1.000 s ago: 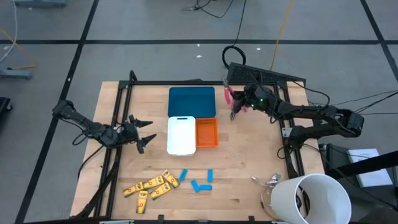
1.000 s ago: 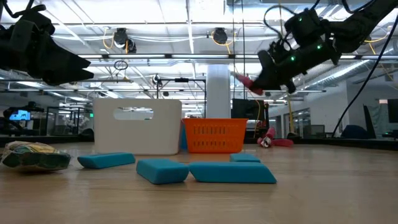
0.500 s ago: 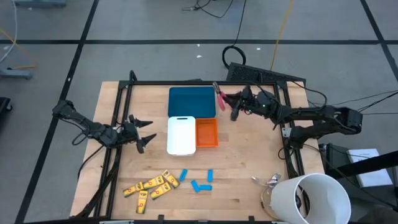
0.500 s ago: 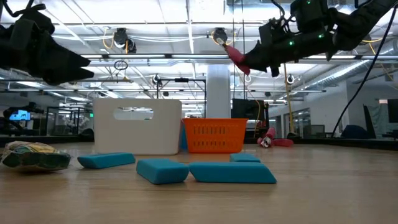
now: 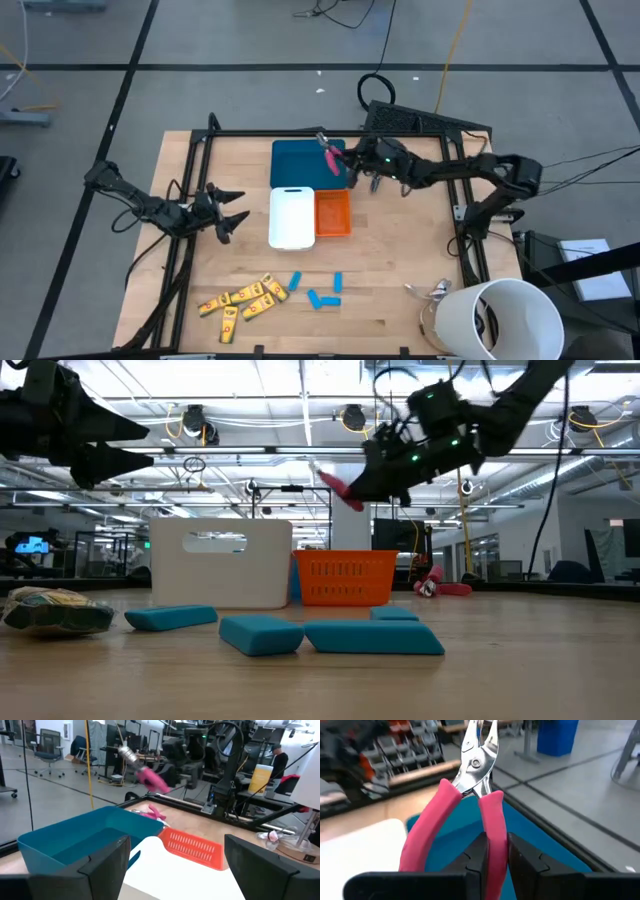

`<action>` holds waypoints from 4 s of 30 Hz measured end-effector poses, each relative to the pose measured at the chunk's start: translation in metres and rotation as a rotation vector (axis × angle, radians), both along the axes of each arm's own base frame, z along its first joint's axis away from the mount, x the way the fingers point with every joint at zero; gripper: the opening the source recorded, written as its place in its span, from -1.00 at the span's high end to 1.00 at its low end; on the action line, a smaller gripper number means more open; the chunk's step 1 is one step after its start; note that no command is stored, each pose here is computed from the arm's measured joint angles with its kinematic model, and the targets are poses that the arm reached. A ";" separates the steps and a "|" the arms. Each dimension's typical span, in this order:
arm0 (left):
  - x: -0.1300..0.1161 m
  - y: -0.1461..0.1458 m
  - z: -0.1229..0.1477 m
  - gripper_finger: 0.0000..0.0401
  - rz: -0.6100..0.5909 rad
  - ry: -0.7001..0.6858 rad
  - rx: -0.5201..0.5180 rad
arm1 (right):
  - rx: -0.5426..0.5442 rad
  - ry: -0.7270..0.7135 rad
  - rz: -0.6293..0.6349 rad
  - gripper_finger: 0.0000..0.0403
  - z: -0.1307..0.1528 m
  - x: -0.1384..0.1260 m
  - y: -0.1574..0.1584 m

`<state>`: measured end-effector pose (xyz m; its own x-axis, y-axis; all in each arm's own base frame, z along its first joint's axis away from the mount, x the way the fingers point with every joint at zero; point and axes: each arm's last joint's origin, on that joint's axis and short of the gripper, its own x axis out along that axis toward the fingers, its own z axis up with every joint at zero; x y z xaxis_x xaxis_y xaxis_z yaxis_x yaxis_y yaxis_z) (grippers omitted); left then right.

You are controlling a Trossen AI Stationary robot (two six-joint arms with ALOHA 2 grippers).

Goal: Pick & Place School Supplies
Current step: Put the pink hole puncher into the blue bin

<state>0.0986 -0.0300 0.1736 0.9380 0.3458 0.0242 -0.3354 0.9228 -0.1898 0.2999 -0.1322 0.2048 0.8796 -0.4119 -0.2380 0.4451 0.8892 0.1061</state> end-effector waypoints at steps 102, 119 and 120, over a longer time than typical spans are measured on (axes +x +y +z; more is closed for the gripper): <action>0.000 0.000 0.000 -0.61 -0.007 0.001 0.003 | 0.475 0.447 -0.543 -0.37 -0.039 -0.092 -0.012; 0.000 0.000 0.000 -0.61 -0.007 0.001 0.003 | 0.462 0.300 -0.516 -0.38 -0.048 -0.092 -0.012; 0.000 0.000 0.000 -0.61 -0.007 0.001 0.003 | 0.463 0.295 -0.512 -0.38 -0.048 -0.092 -0.012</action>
<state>0.0986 -0.0302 0.1736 0.9404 0.3391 0.0243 -0.3290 0.9257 -0.1869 0.2078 -0.1440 0.1570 0.4779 -0.5529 -0.6826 0.8589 0.4568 0.2313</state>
